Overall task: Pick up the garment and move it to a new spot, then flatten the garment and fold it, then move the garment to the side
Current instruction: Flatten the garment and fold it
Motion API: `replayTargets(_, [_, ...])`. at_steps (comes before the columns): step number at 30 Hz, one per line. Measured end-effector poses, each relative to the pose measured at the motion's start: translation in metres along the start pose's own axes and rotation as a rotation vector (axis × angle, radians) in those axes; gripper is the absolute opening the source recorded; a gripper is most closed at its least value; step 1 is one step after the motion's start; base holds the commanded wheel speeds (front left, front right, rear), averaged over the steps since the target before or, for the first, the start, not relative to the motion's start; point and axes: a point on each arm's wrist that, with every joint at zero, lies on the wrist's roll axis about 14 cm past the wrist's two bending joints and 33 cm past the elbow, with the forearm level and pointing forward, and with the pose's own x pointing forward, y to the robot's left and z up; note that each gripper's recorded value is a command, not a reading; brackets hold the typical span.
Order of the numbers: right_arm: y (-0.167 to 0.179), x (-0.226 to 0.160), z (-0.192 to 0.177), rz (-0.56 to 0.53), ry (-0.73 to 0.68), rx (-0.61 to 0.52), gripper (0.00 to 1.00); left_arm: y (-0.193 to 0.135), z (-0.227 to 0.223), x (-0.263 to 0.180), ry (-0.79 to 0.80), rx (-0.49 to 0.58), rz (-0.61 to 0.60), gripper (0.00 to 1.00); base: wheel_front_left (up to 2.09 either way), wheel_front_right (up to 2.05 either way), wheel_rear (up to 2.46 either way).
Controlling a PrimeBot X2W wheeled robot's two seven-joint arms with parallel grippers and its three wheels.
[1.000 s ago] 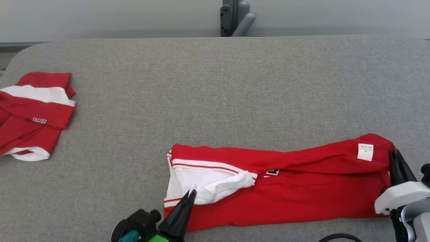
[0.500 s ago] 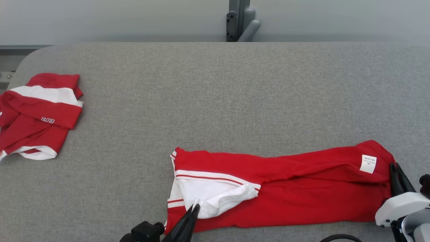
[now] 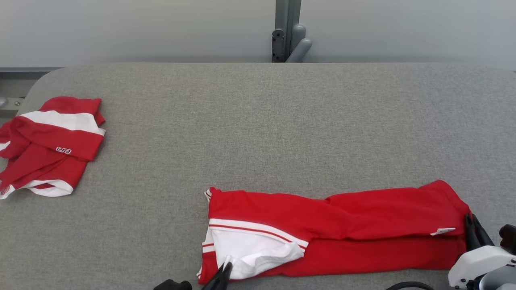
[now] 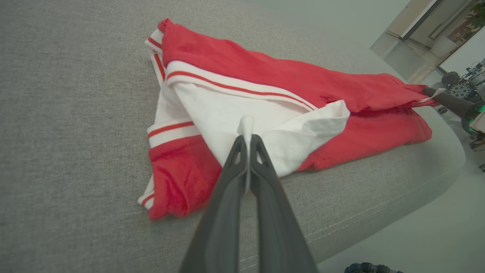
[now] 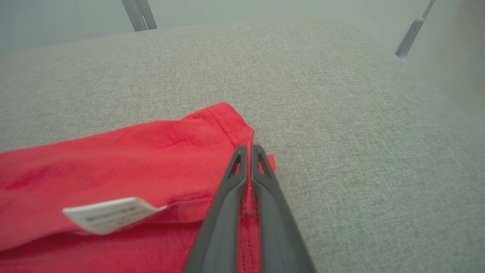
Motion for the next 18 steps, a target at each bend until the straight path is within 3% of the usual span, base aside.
replayTargets(1, [0.0,-0.001,-0.002,-0.002,0.005,0.002,0.0,0.001,0.0,0.0,0.0,-0.002,0.006,0.18,0.0,0.0,0.0])
replayTargets(2, [-0.001,-0.001,-0.003,-0.007,0.009,0.007,0.0,0.003,0.001,0.0,-0.003,-0.005,0.012,0.69,0.0,0.0,0.0])
replayTargets(3, [-0.002,-0.002,-0.004,-0.012,0.012,0.011,0.08,0.004,0.001,0.0,-0.004,-0.003,0.015,1.0,0.0,0.0,0.0])
replayTargets(4, [-0.004,-0.002,-0.004,-0.018,0.01,0.013,0.71,0.006,0.003,0.001,-0.011,0.004,0.023,1.0,0.0,0.0,0.0])
replayTargets(5, [-0.006,-0.002,-0.002,-0.022,0.004,0.014,1.0,0.011,0.006,0.002,-0.02,0.013,0.036,1.0,0.0,0.0,0.0])
replayTargets(10, [-0.005,0.001,0.009,-0.02,-0.032,0.008,1.0,0.026,0.035,0.007,-0.102,0.113,0.084,1.0,0.0,0.0,0.0])
replayTargets(18, [-0.002,0.001,0.013,-0.016,-0.047,0.005,1.0,0.026,0.053,0.007,-0.163,0.174,0.114,1.0,0.0,0.0,0.0])
